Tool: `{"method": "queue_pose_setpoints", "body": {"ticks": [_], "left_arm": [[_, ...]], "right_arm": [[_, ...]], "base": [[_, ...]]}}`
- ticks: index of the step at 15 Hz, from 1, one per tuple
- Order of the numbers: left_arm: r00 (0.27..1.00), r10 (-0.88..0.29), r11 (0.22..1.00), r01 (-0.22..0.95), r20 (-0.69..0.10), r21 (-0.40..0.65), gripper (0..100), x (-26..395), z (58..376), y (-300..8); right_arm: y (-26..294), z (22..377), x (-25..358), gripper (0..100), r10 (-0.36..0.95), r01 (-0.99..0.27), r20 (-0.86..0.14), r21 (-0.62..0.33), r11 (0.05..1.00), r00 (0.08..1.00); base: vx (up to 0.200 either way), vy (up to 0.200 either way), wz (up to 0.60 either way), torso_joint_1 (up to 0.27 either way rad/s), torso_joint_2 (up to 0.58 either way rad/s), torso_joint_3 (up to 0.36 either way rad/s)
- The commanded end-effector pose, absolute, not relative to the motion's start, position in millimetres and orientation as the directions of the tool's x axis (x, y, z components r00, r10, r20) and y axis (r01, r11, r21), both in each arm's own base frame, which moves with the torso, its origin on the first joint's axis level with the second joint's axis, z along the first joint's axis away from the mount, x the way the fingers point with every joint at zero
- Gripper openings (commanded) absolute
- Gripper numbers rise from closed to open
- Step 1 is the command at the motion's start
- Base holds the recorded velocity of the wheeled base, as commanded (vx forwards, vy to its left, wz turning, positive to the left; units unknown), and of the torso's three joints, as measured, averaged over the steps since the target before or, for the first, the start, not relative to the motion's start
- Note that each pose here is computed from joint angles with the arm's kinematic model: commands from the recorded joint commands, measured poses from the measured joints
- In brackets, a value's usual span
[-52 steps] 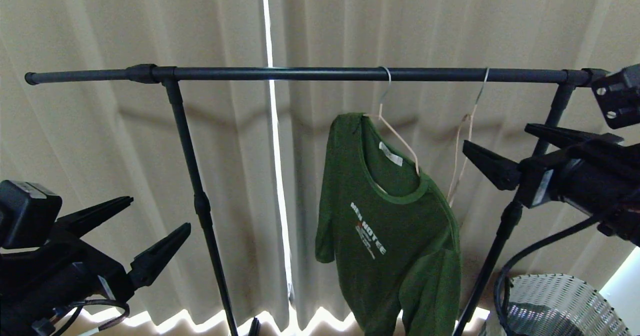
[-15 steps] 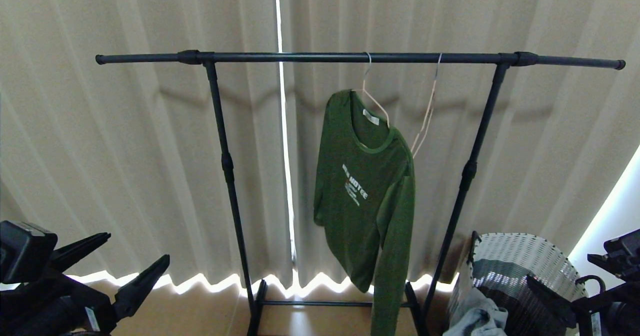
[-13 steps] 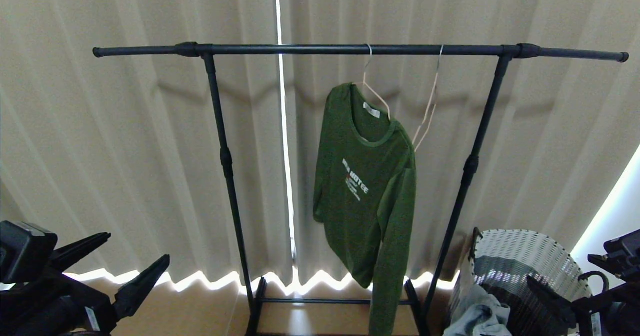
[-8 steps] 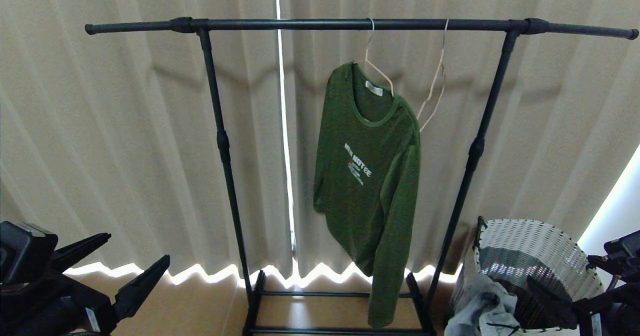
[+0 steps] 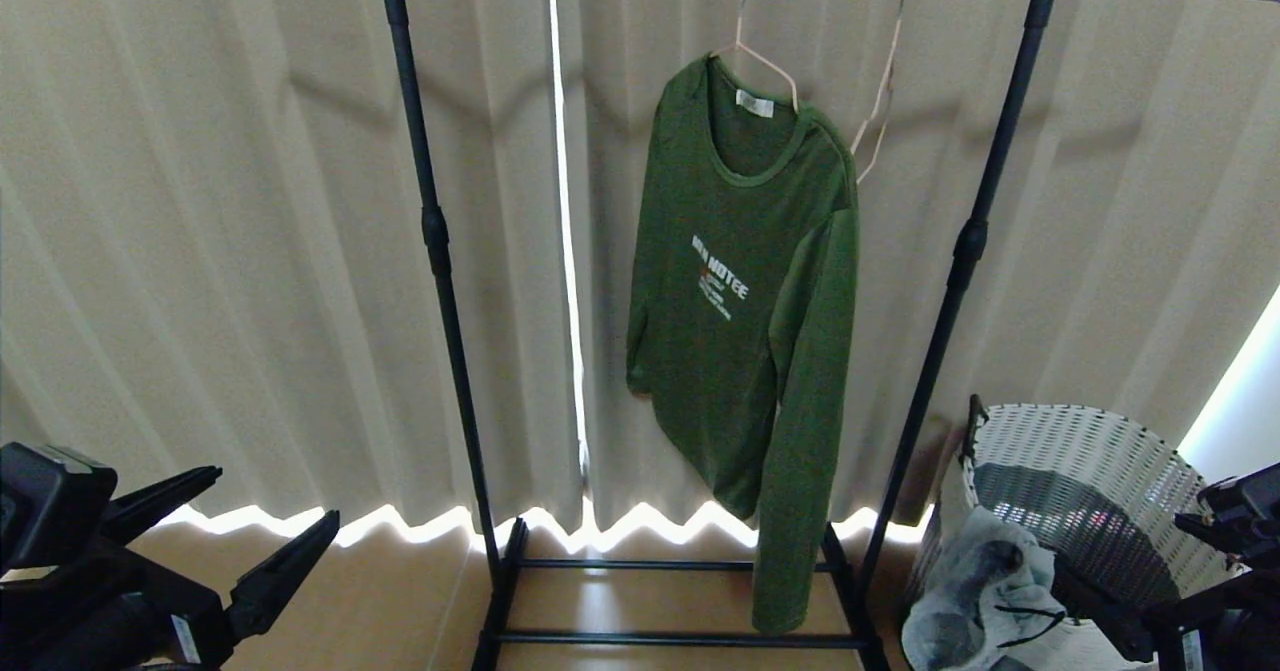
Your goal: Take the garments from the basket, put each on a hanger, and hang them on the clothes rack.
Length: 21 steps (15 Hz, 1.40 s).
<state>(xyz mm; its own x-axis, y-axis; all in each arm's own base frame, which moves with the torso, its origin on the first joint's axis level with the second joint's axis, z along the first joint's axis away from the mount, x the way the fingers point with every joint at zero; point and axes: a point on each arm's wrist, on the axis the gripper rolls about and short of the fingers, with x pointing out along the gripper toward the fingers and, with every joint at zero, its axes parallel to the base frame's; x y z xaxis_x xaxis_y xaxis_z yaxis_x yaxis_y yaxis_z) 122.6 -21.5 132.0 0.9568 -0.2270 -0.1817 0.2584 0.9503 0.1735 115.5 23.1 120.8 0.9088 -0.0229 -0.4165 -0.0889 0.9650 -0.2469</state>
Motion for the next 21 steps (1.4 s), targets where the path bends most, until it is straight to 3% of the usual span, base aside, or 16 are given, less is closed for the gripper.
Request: {"method": "queue_pose_setpoints", "body": {"ticks": [1,15,21], "left_arm": [[0.956,-0.227,0.950,0.259,-0.184,0.173,100,122.8,131.5,-21.6],[0.953,-0.231,0.948,0.266,-0.198,0.173,100,122.0,128.7,-21.9],[0.950,-0.232,0.942,0.274,-0.211,0.196,100,120.0,125.4,-21.7]], "right_arm": [[23.1,119.9,115.5,100,-0.023,-0.090,-0.420,-0.248,0.965,0.907],[22.6,115.7,113.0,100,-0.020,-0.097,-0.433,-0.246,0.964,0.901],[22.5,116.0,112.6,100,-0.021,-0.095,-0.430,-0.247,0.964,0.903]], "base": [[0.000,0.000,0.00,-0.041,0.18,0.129],[0.000,0.000,0.00,-0.003,0.01,0.009],[0.000,-0.200,0.00,0.005,0.00,0.003]]}}
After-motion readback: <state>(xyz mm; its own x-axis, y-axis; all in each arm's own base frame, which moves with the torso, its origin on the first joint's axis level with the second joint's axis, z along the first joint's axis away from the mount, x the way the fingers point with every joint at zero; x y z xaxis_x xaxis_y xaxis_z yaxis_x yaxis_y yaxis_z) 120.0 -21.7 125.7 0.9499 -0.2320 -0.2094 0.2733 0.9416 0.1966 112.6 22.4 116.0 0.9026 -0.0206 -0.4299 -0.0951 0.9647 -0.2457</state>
